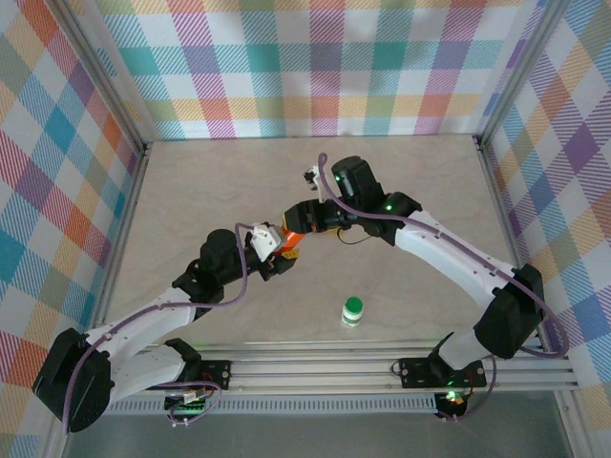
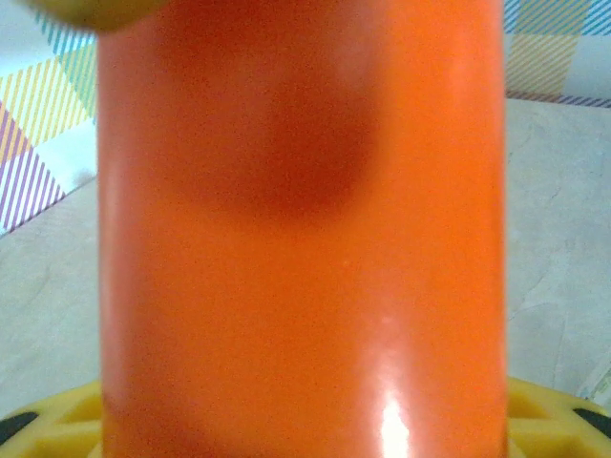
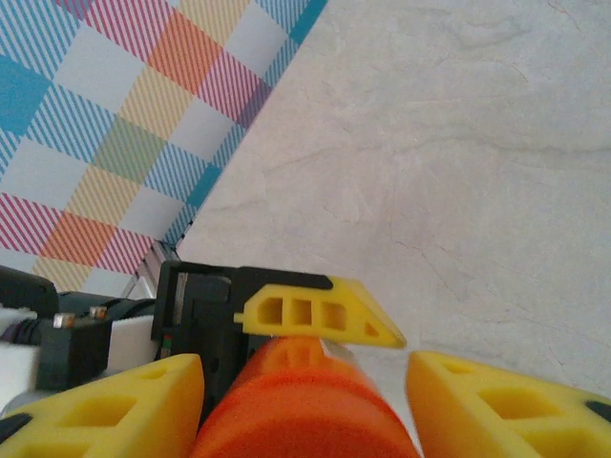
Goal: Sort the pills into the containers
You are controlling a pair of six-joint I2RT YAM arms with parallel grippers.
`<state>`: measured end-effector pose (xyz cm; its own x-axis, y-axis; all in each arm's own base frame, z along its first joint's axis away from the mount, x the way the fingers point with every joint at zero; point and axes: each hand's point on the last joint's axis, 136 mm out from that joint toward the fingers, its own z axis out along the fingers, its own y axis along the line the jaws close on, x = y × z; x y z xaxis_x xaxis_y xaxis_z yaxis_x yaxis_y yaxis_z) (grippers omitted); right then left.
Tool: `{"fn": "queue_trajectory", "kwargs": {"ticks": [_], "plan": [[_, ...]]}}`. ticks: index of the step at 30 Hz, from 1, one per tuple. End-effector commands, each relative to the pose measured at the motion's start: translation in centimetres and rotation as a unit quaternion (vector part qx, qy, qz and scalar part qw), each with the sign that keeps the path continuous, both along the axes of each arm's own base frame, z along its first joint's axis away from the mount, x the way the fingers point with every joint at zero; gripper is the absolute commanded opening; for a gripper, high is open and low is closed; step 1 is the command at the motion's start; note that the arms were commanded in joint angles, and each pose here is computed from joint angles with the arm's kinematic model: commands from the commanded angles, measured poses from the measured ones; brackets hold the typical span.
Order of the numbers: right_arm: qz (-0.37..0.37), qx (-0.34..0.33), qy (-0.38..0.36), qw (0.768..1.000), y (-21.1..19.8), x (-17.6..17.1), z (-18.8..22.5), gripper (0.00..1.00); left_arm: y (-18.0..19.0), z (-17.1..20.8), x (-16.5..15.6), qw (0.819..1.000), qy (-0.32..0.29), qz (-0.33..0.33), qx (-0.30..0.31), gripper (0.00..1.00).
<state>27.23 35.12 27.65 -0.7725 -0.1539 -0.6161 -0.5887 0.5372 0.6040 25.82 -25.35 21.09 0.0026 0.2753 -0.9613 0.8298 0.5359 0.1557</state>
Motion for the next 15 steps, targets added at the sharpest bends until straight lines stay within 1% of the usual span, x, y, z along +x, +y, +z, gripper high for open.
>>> {"fn": "queue_trajectory", "kwargs": {"ticks": [1, 6, 12, 15], "plan": [[-0.045, -0.016, -0.002, 0.999, -0.7, 1.8, -0.6, 0.6, -1.8, 4.7, -1.5, 0.993, -0.083, -0.059, -0.051, 0.0], [-0.048, -0.011, 0.007, 0.999, -1.0, 1.7, -0.3, 0.62, -1.7, 4.5, -1.6, 0.993, -0.083, -0.059, -0.052, 0.0], [-0.088, 0.001, 0.009, 0.996, -2.5, 2.9, 0.2, 0.64, -1.7, 4.0, -1.8, 0.994, -0.078, -0.063, -0.051, 0.0], [-0.095, 0.008, 0.012, 0.995, -2.7, 3.3, 0.6, 0.65, -1.7, 3.7, -1.9, 0.994, -0.074, -0.064, -0.051, 0.0]]}}
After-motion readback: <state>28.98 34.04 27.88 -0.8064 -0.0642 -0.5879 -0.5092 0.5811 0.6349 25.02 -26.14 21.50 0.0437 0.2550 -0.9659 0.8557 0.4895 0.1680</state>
